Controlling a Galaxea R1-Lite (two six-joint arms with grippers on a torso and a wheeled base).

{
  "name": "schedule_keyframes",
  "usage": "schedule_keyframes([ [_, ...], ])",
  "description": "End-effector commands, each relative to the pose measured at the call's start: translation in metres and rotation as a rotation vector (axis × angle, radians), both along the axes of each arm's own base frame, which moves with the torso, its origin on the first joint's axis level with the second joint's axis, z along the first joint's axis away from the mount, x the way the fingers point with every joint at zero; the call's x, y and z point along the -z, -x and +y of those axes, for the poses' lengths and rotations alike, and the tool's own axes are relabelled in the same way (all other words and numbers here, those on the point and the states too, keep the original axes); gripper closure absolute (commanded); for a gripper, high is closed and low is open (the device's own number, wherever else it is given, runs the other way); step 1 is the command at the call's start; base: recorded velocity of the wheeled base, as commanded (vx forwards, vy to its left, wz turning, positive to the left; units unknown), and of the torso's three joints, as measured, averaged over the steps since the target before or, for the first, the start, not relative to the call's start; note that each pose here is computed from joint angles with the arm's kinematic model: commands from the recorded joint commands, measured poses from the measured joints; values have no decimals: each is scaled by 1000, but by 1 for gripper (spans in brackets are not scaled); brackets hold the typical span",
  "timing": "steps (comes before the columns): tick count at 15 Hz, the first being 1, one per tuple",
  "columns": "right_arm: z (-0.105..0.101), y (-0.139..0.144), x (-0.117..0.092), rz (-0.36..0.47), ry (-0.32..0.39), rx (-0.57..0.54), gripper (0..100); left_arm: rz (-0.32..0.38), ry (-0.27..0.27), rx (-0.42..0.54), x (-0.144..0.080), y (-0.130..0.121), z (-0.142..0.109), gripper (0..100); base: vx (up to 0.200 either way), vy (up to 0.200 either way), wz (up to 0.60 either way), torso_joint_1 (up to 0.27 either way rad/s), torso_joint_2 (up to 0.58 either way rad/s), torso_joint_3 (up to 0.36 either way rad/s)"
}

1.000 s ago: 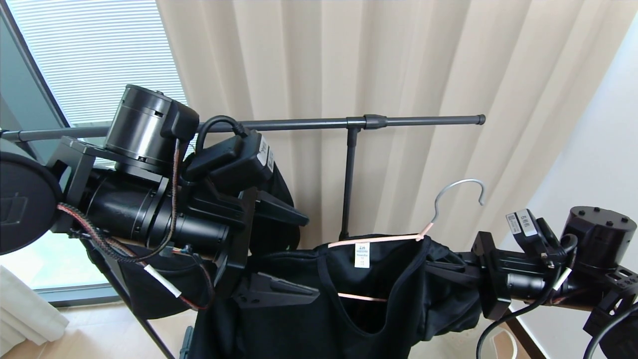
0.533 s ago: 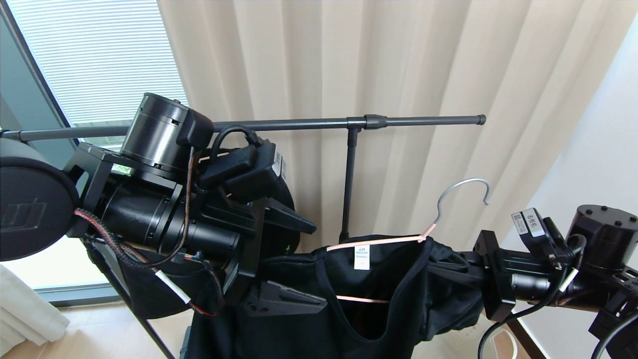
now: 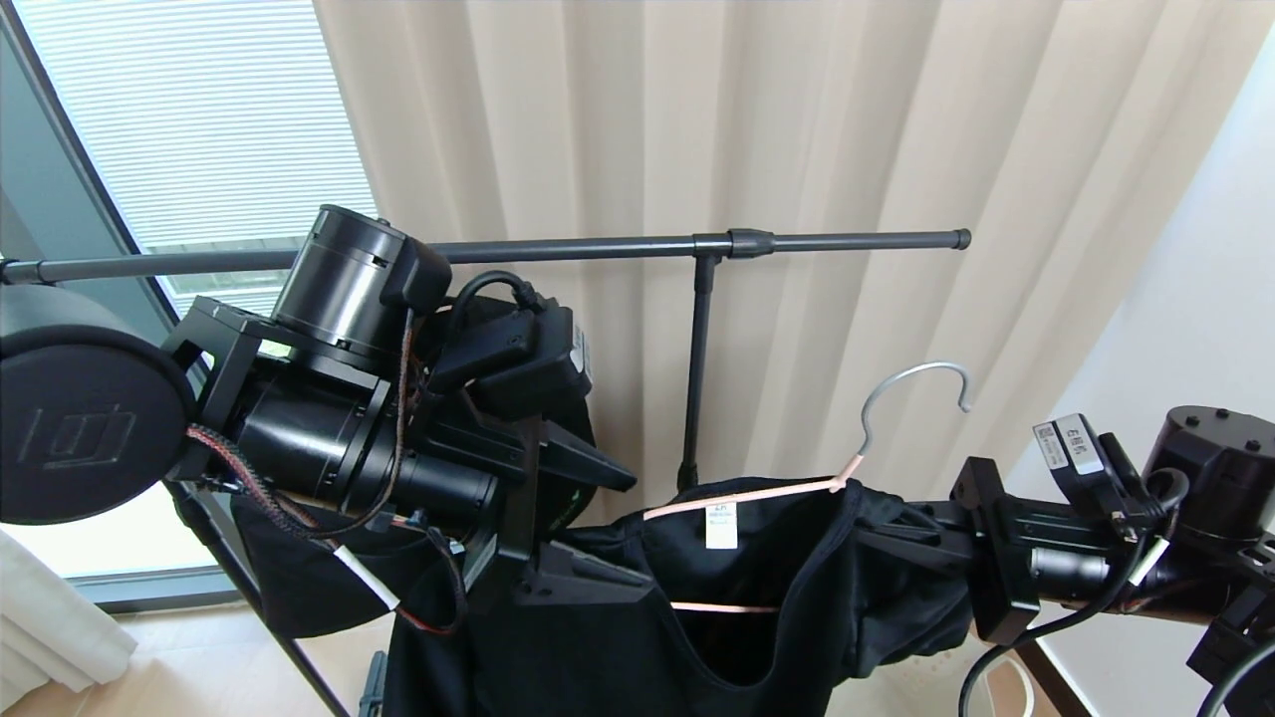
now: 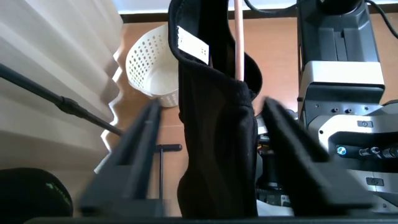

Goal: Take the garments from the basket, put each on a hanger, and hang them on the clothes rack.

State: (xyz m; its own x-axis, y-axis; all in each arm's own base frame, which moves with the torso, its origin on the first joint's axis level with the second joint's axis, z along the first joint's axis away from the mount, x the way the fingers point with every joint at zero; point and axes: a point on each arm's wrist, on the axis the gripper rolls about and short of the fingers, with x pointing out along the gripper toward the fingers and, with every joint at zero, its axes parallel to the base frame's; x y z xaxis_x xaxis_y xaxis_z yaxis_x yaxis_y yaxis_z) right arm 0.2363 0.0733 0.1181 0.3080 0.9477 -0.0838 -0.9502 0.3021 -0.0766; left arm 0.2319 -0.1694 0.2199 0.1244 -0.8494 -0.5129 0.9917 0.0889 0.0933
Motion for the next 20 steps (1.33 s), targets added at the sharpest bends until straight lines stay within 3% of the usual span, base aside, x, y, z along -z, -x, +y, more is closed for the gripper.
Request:
schedule_keyframes([
  [1, 0, 0, -1, -4, -1, -3, 100, 0, -2, 0, 1, 0, 0, 100, 0, 0, 0, 0, 0, 0],
  [5, -1, 2, -5, -22, -5, 7, 100, -50, -34, -14, 1, 0, 1, 100, 0, 0, 0, 0, 0, 0],
  [10, -2, 3, -6, -22, -6, 10, 100, -58, -32, -15, 0, 0, 1, 100, 0, 0, 0, 0, 0, 0],
  [11, -2, 2, -6, -21, -5, 10, 0, -58, -34, -15, 1, 0, 1, 100, 0, 0, 0, 0, 0, 0],
  [20, -23, -4, -9, -45, -5, 100, 0, -78, -21, -40, -4, 3, 11, 100, 0, 0, 0, 0, 0, 0],
])
